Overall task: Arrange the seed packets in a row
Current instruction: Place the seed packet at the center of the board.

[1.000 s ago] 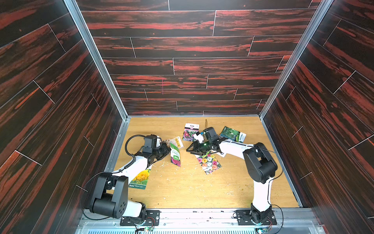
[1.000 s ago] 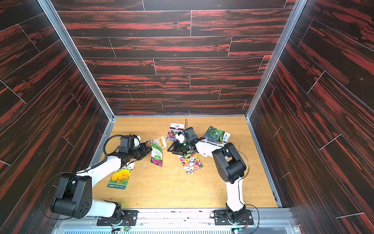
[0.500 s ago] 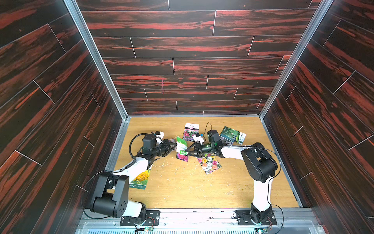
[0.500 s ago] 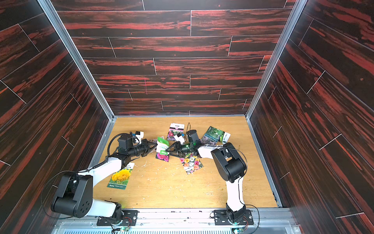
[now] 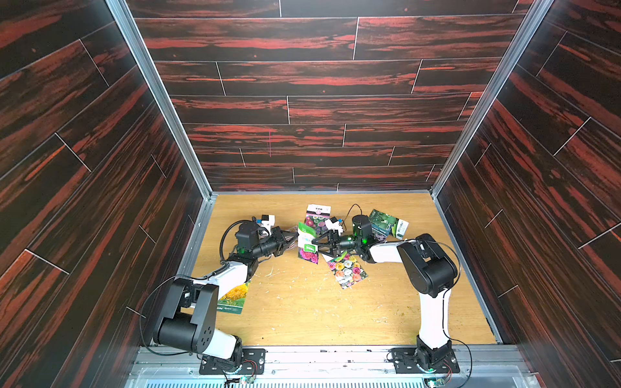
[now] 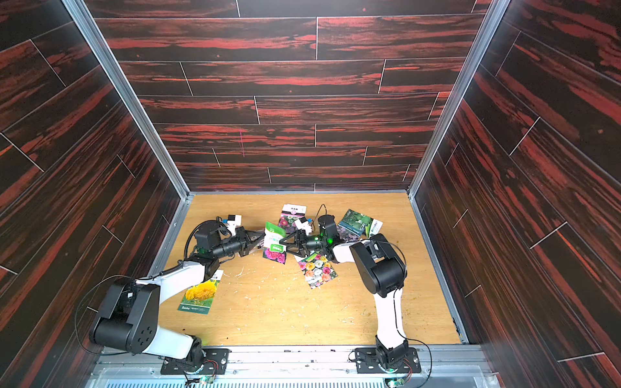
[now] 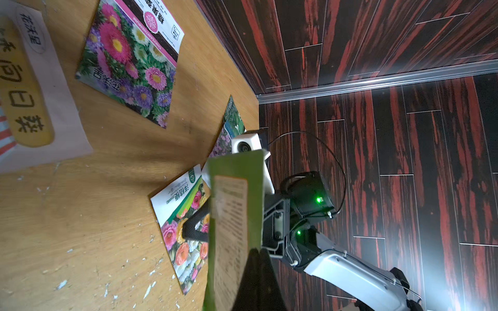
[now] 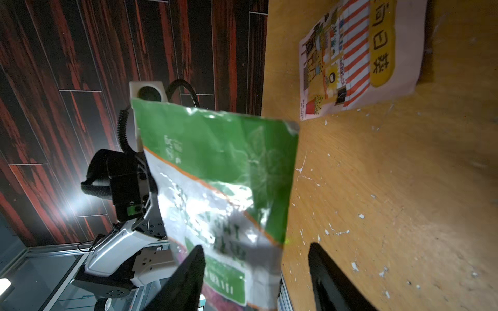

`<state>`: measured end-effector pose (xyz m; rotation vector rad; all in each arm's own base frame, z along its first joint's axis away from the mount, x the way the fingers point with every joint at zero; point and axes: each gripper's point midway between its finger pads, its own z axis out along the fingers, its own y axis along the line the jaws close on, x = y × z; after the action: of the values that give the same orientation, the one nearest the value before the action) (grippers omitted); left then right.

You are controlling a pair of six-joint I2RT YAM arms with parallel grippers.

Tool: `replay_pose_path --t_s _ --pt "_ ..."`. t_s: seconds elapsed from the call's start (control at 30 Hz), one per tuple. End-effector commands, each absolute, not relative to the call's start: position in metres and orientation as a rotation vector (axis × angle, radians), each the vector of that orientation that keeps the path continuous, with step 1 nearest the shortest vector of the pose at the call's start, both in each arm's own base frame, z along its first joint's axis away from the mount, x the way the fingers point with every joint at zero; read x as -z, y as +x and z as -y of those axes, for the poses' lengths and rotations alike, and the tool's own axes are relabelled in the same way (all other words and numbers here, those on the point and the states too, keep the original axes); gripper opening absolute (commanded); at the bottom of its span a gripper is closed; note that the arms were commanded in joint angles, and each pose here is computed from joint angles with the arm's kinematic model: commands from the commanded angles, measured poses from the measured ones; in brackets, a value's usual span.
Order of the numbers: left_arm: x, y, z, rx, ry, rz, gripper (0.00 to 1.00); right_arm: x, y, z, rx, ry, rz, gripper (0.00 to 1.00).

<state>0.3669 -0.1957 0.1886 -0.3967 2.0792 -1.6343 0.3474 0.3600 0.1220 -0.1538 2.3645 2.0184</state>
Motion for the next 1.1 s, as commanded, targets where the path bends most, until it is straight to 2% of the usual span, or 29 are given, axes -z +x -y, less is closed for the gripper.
replay_pose_path --t_s 0.0,0.13,0.3,0.47,0.6,0.63,0.67,0.7,0.77,0.87,1.0,1.07 --pt "-0.206 0.358 0.202 1.665 -0.309 -2.045 0.0 -0.119 0.363 -0.353 -2.008 -0.12 -2.349 0.63" --pt "-0.201 0.356 0.209 1.687 -0.298 -2.061 0.0 -0.145 0.375 -0.352 -2.095 -0.141 -2.21 0.62" --pt "-0.19 0.357 0.211 1.671 -0.322 -2.098 0.0 -0.172 0.379 -0.353 -2.247 -0.177 -2.065 0.53" --pt "-0.186 0.362 0.21 1.65 -0.34 -2.105 0.0 -0.175 0.375 -0.352 -2.291 -0.18 -2.041 0.3" --pt "-0.187 0.369 0.209 1.631 -0.353 -2.104 0.0 -0.175 0.371 -0.349 -2.275 -0.18 -2.049 0.05" --pt "-0.187 0.37 0.209 1.627 -0.354 -2.104 0.0 -0.175 0.37 -0.347 -2.271 -0.176 -2.048 0.0" --pt "-0.187 0.372 0.209 1.623 -0.36 -2.107 0.0 -0.177 0.371 -0.346 -2.265 -0.173 -2.042 0.0" --pt "-0.186 0.374 0.209 1.616 -0.371 -2.113 0.05 -0.179 0.371 -0.344 -2.259 -0.172 -2.036 0.0" --pt "-0.184 0.378 0.207 1.595 -0.396 -2.124 0.38 -0.182 0.376 -0.339 -2.235 -0.154 -2.026 0.0" --pt "-0.181 0.381 0.201 1.54 -0.453 -2.143 0.69 -0.194 0.386 -0.328 -2.164 -0.136 -1.985 0.0" --pt "-0.176 0.382 0.186 1.406 -0.529 -2.144 0.73 -0.221 0.409 -0.303 -1.987 -0.08 -1.878 0.0" --pt "-0.176 0.381 0.176 1.372 -0.597 -2.071 0.73 -0.234 0.426 -0.289 -1.816 -0.035 -1.853 0.0"
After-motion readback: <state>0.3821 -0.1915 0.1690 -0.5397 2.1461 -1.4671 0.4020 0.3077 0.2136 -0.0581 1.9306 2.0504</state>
